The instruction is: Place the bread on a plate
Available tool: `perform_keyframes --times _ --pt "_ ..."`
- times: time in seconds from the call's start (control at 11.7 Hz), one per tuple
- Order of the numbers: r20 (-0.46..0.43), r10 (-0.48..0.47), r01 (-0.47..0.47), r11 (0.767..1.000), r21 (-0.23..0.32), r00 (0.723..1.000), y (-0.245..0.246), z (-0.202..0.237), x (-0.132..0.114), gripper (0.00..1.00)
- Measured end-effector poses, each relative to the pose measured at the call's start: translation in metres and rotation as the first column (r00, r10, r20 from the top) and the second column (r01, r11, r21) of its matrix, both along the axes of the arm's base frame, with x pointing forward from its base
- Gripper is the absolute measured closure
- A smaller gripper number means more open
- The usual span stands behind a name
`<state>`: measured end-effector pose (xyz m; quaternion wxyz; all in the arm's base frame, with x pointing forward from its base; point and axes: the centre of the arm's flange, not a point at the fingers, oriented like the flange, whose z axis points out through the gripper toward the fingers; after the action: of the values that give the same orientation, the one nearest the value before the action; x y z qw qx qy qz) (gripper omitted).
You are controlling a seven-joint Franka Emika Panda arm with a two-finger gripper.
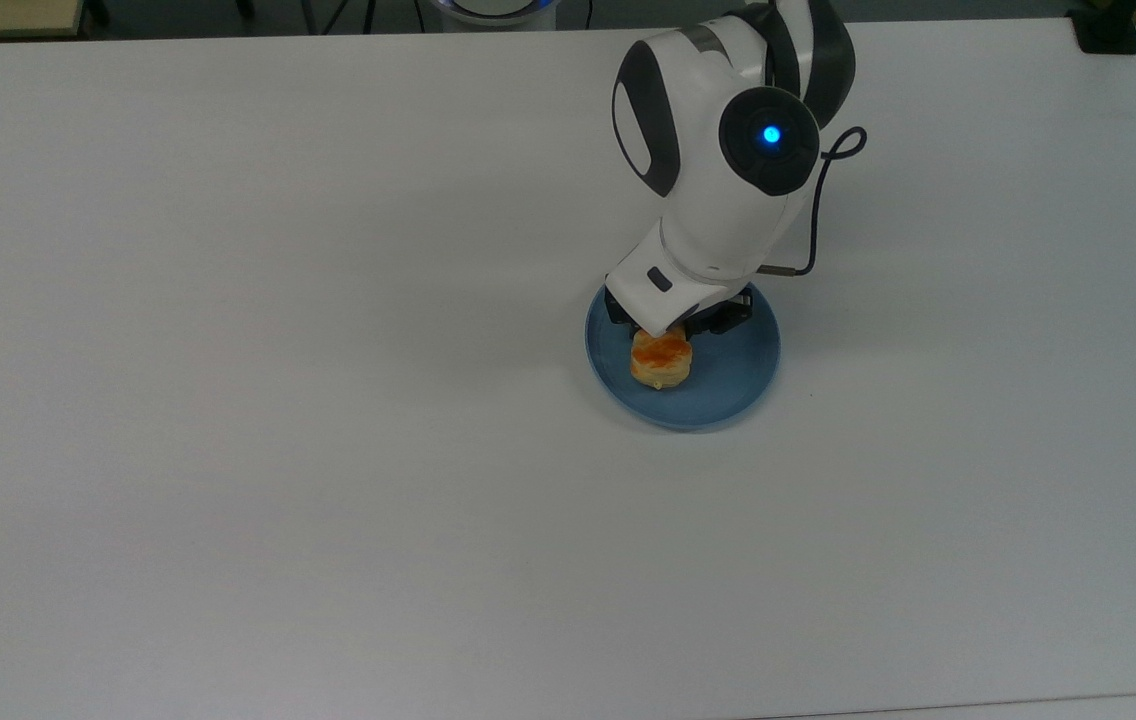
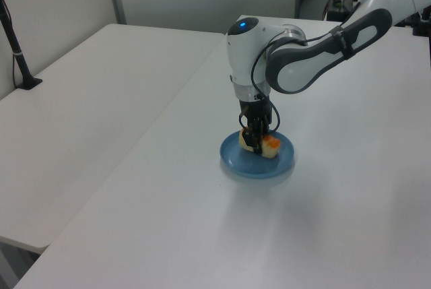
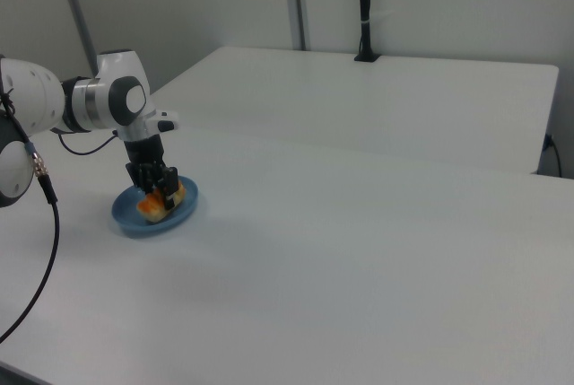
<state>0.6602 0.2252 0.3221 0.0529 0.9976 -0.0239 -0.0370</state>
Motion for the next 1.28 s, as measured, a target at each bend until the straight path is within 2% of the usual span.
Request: perform_keyframes --times 0.09,0.26,0.51,0.77,1.03,1.28 --pt "-0.001 -0.006 0.006 1.0 -0.001 1.0 0.0 -0.001 0.0 0.33" --pt "0.003 -0.01 0.01 1.0 0.0 1.0 0.0 0.0 0.001 0.02" --pt "0.022 -0.014 0.014 1.0 0.006 1.0 0.001 0.011 0.004 0.0" --pt "0.109 -0.03 0.027 0.999 0.027 0.994 -0.005 0.082 0.002 0.0" --pt "0.117 -0.052 0.052 0.999 0.005 0.992 -0.038 0.17 -0.025 0.0" --pt "0.103 -0.017 0.017 1.0 -0.004 0.995 -0.083 0.219 -0.049 0.0"
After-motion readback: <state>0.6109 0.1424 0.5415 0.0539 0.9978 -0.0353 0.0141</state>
